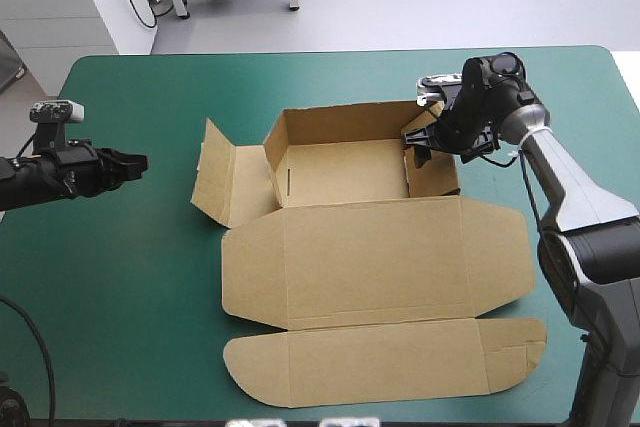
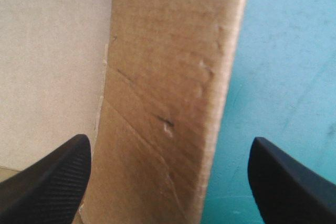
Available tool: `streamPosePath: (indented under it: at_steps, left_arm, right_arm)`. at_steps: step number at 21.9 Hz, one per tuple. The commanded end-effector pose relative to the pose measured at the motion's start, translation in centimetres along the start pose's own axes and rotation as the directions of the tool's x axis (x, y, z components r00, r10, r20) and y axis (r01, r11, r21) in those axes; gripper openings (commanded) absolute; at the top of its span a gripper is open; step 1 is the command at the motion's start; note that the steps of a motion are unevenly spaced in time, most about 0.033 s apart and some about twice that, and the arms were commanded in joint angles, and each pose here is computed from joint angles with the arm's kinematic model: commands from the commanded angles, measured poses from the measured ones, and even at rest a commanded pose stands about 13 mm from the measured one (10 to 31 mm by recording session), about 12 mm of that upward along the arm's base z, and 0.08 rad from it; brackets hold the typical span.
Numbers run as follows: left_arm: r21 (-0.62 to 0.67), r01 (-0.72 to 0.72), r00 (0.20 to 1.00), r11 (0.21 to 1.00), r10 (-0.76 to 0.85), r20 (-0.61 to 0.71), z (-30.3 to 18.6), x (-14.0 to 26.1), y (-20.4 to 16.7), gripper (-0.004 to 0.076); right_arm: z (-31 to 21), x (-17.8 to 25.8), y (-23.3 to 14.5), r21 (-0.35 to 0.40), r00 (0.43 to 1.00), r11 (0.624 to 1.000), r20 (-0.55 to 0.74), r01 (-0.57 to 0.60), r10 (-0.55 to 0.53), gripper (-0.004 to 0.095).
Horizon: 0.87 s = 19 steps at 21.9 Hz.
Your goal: Fold the box
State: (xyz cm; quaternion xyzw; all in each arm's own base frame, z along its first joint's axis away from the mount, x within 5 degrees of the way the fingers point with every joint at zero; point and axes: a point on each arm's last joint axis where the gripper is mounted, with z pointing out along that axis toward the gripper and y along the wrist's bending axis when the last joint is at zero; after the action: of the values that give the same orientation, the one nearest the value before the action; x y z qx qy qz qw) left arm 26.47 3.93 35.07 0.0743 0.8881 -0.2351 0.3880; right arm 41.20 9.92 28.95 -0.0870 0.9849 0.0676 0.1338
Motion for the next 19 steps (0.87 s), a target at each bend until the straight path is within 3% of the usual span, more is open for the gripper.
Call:
streamPosePath:
  at_steps: [1,5,16,19]
  left_arm:
    - [0.014,-0.003,0.996,1.0,0.002,0.085,-1.1,-1.2,-1.1,-0.0008]
    - [0.013,-0.005,0.996,1.0,0.004,0.085,-1.1,-1.2,-1.1,-0.0008]
    - [0.012,-0.005,0.996,1.0,0.004,0.087,-1.1,-1.2,-1.1,-0.0008]
    - [0.012,-0.005,0.996,1.0,0.004,0.087,-1.1,-1.2,-1.1,-0.0008]
  right_arm:
    - [-5.0,0.3,0.1,0.02,0.993,1.0,0.116,-0.001,-0.001,0.0771]
    - [-6.2,0.5,-0.6,0.106,0.989,0.994,0.146,-0.014,-0.001,0.0771]
    - [-2.6,-0.1,0.0,0.005,0.996,0.998,0.062,-0.064,0.064,0.0771]
    - [-2.0,-0.2,-0.2,0.027,0.997,0.998,0.051,-0.061,0.06,0.0734]
